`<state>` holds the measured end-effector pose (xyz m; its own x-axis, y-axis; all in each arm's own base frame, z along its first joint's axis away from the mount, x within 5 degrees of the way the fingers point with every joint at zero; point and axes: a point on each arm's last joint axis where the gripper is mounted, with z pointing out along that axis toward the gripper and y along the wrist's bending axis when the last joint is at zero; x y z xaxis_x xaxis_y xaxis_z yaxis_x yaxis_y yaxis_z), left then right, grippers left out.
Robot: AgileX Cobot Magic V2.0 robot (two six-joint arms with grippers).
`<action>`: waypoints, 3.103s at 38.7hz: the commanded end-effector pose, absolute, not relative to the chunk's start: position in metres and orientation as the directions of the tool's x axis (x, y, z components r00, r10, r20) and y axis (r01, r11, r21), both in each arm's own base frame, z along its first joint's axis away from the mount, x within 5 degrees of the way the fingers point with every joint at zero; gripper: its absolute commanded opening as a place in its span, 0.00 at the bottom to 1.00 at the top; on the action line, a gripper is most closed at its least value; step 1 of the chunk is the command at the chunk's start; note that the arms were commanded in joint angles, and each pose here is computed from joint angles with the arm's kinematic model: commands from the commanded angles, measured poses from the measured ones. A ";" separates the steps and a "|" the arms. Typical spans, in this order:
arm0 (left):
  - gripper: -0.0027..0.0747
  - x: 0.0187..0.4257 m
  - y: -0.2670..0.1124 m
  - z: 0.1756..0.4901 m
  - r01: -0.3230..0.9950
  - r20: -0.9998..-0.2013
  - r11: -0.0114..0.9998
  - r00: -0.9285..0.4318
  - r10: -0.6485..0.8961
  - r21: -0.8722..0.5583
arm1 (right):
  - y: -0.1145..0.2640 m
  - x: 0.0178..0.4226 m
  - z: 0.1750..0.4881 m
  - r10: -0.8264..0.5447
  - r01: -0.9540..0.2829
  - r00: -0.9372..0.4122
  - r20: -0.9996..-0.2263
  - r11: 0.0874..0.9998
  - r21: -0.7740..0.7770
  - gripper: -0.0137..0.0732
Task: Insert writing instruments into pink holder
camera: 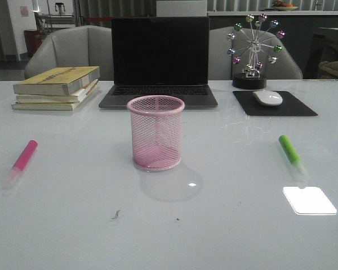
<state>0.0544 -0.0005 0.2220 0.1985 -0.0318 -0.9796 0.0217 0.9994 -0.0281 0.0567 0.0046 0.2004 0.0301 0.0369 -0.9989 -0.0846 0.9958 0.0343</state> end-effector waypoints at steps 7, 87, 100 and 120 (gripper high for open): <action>0.16 0.050 0.001 0.230 0.021 -0.950 0.999 0.307 -0.050 -0.046 | 0.005 0.054 0.210 0.039 -0.096 0.141 -0.989 0.995 0.026 0.22; 0.35 0.173 -0.005 0.374 0.028 -1.000 0.999 -0.012 0.026 0.025 | 0.015 0.181 0.373 0.024 -0.078 -0.071 -0.997 0.997 0.030 0.25; 0.64 0.195 -0.006 0.356 0.029 -0.993 1.000 -0.120 -0.002 -0.005 | 0.016 0.200 0.346 0.009 -0.060 -0.269 -0.963 0.998 0.026 0.75; 0.64 0.195 -0.005 0.358 0.026 -0.995 0.999 -0.100 -0.016 -0.019 | 0.023 0.270 0.319 0.059 -0.014 -0.593 -0.803 0.996 0.084 0.77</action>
